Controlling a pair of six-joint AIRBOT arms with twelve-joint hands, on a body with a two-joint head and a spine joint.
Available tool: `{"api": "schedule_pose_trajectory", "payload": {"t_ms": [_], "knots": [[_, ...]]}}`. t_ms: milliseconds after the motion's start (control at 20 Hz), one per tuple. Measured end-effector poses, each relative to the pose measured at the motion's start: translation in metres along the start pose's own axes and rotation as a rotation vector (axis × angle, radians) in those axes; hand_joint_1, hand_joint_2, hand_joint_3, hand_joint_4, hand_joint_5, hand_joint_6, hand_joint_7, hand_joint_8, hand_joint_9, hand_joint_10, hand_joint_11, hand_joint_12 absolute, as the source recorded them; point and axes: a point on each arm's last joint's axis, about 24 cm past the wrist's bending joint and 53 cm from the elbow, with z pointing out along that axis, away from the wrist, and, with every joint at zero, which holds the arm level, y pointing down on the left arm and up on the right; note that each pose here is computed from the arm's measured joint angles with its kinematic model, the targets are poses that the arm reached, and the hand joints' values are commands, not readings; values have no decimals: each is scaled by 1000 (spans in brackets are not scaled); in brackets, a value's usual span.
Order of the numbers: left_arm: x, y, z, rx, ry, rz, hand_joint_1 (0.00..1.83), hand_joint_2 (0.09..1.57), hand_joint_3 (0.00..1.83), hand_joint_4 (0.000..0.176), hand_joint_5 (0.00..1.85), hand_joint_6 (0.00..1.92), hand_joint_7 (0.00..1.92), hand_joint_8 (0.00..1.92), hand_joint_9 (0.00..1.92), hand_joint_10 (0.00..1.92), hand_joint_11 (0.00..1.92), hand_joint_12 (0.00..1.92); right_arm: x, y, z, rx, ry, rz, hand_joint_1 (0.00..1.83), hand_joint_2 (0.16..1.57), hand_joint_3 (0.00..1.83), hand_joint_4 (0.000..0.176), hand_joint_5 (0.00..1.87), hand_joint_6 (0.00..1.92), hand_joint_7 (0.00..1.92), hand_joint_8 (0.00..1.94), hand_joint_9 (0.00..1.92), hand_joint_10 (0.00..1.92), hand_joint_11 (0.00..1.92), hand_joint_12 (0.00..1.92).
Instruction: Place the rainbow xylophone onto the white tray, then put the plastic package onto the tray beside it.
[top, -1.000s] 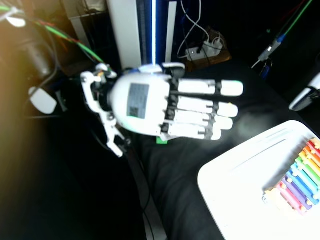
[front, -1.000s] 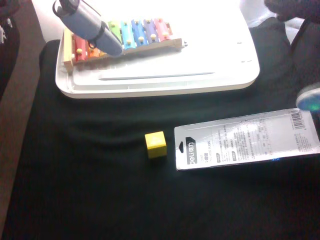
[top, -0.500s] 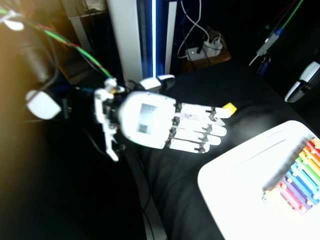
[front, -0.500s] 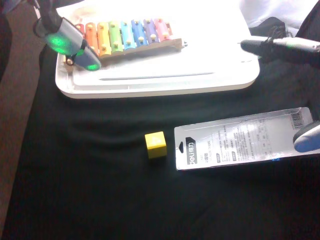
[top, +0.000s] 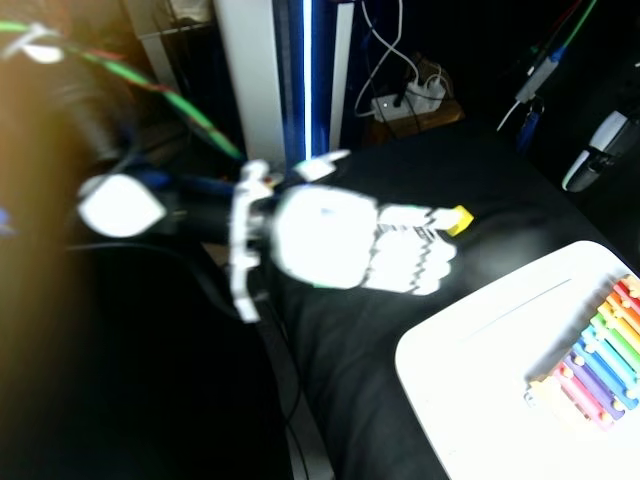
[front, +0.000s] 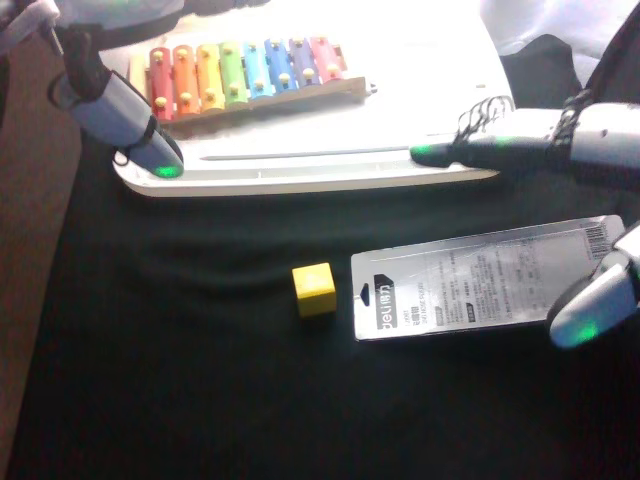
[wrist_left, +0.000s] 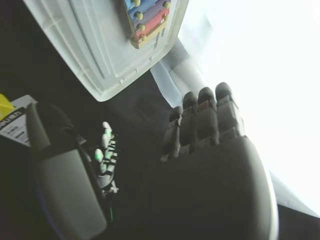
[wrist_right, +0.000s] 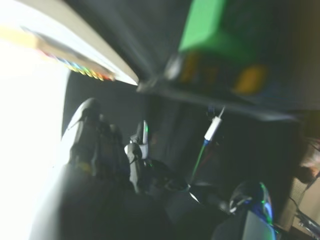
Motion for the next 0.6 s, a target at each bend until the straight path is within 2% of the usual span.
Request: {"api": "schedule_pose_trajectory", "payload": {"t_ms": [50,100,150,200,250,300,350,400,450,500,600], "knots": [[0,2,-1,-5,2,0,776,712,3,136,15,3,114,0,99,4,1,397,6,-3,1,13,22,-13,608,643,1,92,0,0,0,0,16,4,0,596],[0,1,-1,-5,1,0,758,711,1,129,8,1,128,3,110,6,0,416,9,-6,1,21,38,-10,595,651,4,103,0,0,14,5,28,8,0,617],[0,1,-2,-4,1,0,748,707,0,143,7,1,138,6,115,7,0,421,11,-10,0,34,51,-7,578,657,6,106,0,0,19,7,34,10,0,624],[0,0,-1,-2,1,0,753,720,2,142,1,0,109,7,90,8,0,344,11,-14,0,46,54,-6,583,655,2,109,0,0,28,5,52,11,0,726],[2,-2,-1,5,4,0,726,729,1,125,13,1,108,3,100,6,0,362,12,-18,1,68,68,-19,576,652,0,102,0,0,34,3,61,9,0,772],[4,-3,-1,10,7,-1,694,712,0,134,4,0,105,1,115,10,23,380,14,-20,1,76,77,-31,559,658,1,96,0,0,23,1,57,4,0,757],[9,-3,-2,12,17,-4,706,698,1,127,8,0,122,0,125,2,4,424,14,-19,2,75,80,-35,555,655,0,104,0,0,8,3,46,4,0,703],[10,-3,-2,11,19,-4,704,710,4,97,6,0,140,3,137,3,0,453,14,-19,2,76,80,-33,532,659,1,94,0,0,21,3,62,7,0,664],[12,-3,-2,11,23,-6,688,718,3,89,5,0,142,1,143,3,0,478,14,-18,3,76,85,-39,534,661,1,94,0,0,29,6,73,10,0,655],[14,-3,-2,9,27,-10,667,726,6,94,1,0,143,1,147,3,0,483,14,-18,3,76,88,-42,558,657,0,106,0,0,33,3,72,6,0,688],[16,-2,-2,8,33,-13,642,722,2,84,8,1,141,0,137,1,0,456,16,-19,3,82,95,-46,510,662,1,98,0,0,39,2,77,4,0,665]]}}
